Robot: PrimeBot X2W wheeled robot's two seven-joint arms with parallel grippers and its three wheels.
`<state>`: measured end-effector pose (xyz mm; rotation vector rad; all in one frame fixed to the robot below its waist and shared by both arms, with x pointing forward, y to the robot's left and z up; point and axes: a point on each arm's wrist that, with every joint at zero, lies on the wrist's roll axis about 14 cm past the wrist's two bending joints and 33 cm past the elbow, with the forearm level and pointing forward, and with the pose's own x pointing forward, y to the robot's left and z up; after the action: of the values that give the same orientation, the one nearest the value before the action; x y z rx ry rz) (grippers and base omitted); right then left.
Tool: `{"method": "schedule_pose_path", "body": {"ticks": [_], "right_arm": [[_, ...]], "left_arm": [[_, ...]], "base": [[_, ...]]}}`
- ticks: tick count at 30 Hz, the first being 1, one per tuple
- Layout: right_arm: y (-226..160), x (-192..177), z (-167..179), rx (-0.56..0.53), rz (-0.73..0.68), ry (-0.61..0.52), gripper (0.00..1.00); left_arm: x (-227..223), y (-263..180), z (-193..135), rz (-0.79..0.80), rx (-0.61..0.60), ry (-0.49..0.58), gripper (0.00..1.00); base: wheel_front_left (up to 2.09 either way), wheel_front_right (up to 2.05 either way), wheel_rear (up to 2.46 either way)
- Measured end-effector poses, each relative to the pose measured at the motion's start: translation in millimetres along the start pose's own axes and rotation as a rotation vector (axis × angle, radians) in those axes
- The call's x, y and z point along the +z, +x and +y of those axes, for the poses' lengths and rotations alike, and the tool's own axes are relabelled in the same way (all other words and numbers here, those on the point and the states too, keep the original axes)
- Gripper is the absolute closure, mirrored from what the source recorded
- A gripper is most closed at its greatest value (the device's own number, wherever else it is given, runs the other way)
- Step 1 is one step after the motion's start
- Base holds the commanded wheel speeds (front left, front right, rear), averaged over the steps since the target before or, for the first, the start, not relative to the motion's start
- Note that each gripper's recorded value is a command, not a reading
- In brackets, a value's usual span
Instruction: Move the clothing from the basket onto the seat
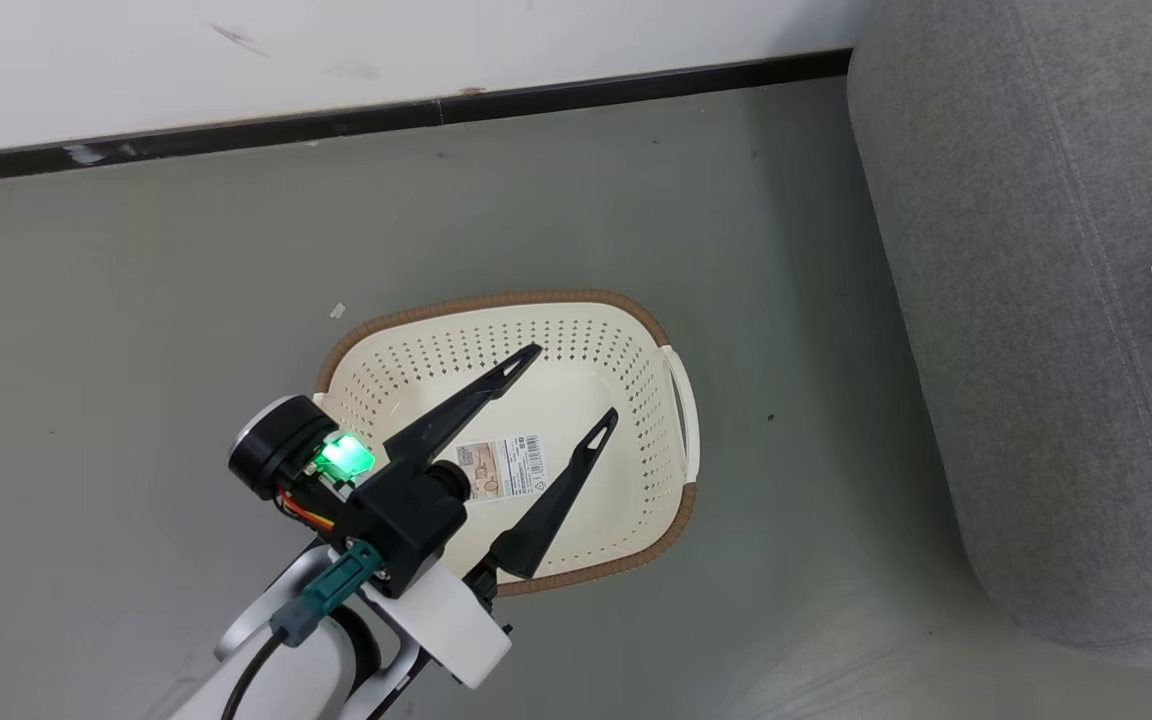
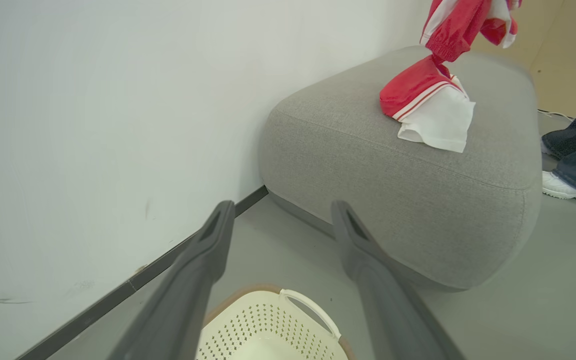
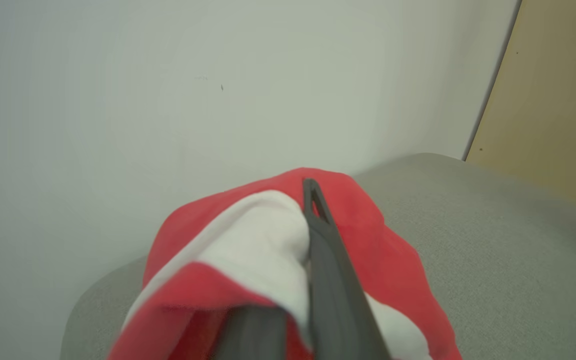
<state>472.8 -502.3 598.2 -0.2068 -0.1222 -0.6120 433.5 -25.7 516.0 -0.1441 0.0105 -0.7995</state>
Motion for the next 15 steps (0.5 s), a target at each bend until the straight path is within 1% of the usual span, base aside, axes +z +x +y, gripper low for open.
{"method": "schedule_pose_path", "body": {"ticks": [2,5,10,15], "right_arm": [[-2,-17,6,0.006,0.038,-0.008,1.00],[-10,-50,18,0.010,0.114,0.022,1.00],[-37,-110,43,0.032,0.264,0.048,1.00],[-47,-136,58,0.050,0.323,0.051,1.00]], "left_arm": [[0,2,0,-0.005,-0.003,-0.007,0.00],[-1,5,1,-0.009,-0.010,-0.012,0.00],[-7,7,7,-0.001,-0.004,-0.019,0.00],[-14,8,13,0.008,0.006,-0.022,0.00]], "base": [[0.00,0.00,0.00],[0.00,0.00,0.00],[0.00,0.00,0.00],[0.00,0.00,0.00]]}}
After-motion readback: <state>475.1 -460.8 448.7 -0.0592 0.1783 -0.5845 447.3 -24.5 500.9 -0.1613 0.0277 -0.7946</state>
